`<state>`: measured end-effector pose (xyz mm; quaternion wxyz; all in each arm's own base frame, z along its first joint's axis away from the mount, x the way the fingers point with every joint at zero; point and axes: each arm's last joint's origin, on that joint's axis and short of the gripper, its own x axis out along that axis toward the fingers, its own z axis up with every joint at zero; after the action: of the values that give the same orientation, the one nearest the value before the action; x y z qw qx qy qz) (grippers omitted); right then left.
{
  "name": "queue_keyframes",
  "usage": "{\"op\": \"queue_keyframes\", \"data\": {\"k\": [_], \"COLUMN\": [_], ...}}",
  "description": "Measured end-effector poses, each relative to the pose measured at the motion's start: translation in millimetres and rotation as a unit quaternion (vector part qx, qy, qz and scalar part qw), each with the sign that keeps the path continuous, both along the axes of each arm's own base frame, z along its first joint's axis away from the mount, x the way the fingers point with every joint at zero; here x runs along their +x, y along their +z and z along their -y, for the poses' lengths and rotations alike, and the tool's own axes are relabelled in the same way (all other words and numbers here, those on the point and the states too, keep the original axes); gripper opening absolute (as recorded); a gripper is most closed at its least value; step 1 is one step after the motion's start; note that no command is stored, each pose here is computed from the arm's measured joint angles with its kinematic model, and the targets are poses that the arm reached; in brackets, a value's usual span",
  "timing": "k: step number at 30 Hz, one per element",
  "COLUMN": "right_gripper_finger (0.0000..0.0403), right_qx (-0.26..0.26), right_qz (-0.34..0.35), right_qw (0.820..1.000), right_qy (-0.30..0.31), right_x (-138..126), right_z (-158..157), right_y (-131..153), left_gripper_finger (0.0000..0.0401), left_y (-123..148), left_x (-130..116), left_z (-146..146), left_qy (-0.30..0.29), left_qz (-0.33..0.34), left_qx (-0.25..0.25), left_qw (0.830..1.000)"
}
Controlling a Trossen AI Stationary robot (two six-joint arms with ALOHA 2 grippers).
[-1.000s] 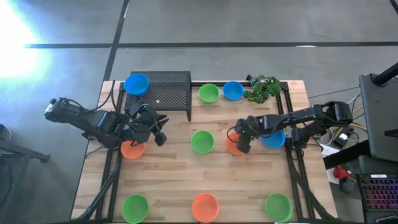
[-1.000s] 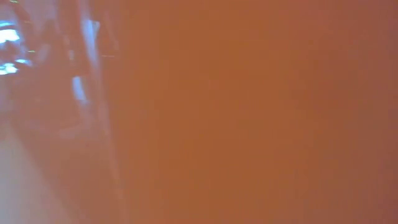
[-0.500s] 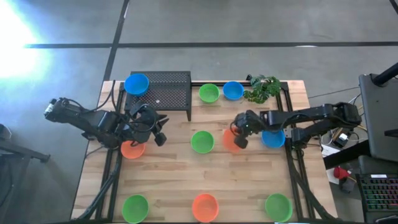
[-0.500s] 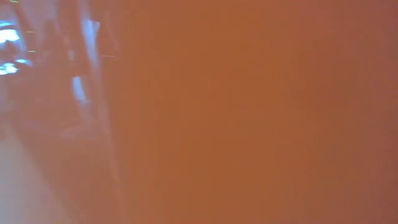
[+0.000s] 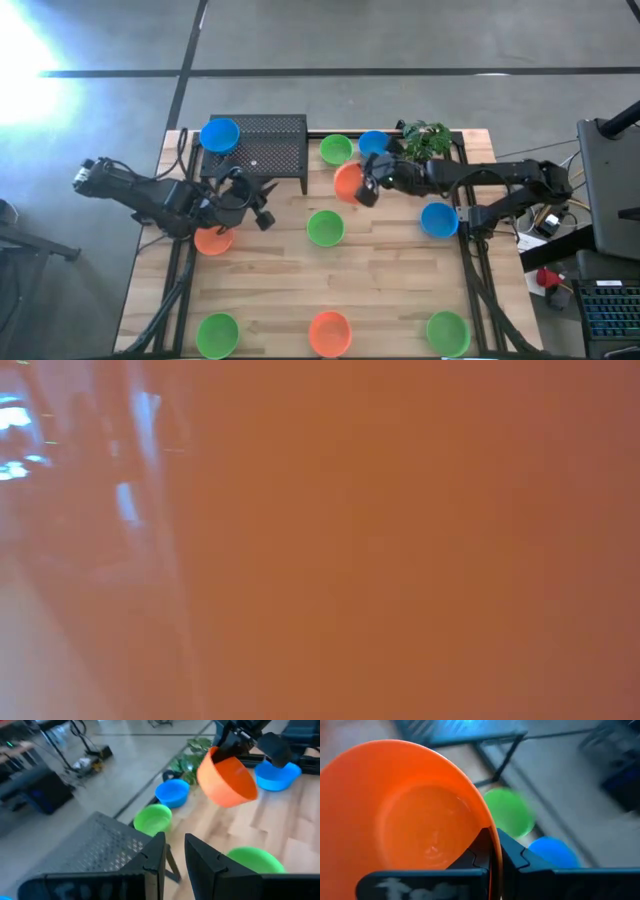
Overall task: Pick & Place Mini bowls
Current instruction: Put the orange bowl on the shelf
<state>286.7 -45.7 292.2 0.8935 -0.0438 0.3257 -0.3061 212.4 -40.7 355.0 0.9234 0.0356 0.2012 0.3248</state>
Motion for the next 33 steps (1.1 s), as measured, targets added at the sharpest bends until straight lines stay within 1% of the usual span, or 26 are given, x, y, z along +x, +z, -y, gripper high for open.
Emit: {"op": "queue_keyframes", "data": {"k": [2,5,8,13,17,21,27,33], "right_gripper_finger": [0.0008,0.0008,0.0008,0.0008,0.0008,0.0008,0.0008,0.0008], "right_qx": [-0.024,-0.048,-0.069,-0.085,-0.095,-0.102,-0.114,-0.118], "right_qz": [-0.004,-0.017,-0.032,-0.04,-0.045,-0.038,-0.038,-0.038], "right_qw": [1.0,0.999,0.997,0.996,0.994,0.994,0.993,0.992], "right_qy": [-0.001,0.004,0.005,0.001,0.008,0.011,0.005,0.005], "right_x": [10,23,34,43,46,47,46,45], "right_z": [4,8,10,12,12,12,12,11], "right_y": [9,16,18,21,21,23,26,28], "left_gripper_finger": [0.0067,0.0067,0.0067,0.0067,0.0067,0.0067,0.0067,0.0067], "left_y": [-1,-5,-10,-17,-20,-23,-30,-32], "left_x": [6,17,28,42,54,71,94,103], "left_z": [0,-2,-4,-9,-18,-26,-38,-46], "left_qy": [0.008,0.025,0.034,0.052,0.055,0.017,-0.006,0.01], "left_qz": [-0.004,-0.001,-0.002,0.001,0.009,0.019,0.044,0.054], "left_qx": [0.018,0.03,0.032,0.031,0.022,0.009,0.005,0.008], "left_qw": [1.0,0.999,0.999,0.998,0.998,1.0,0.999,0.998]}}
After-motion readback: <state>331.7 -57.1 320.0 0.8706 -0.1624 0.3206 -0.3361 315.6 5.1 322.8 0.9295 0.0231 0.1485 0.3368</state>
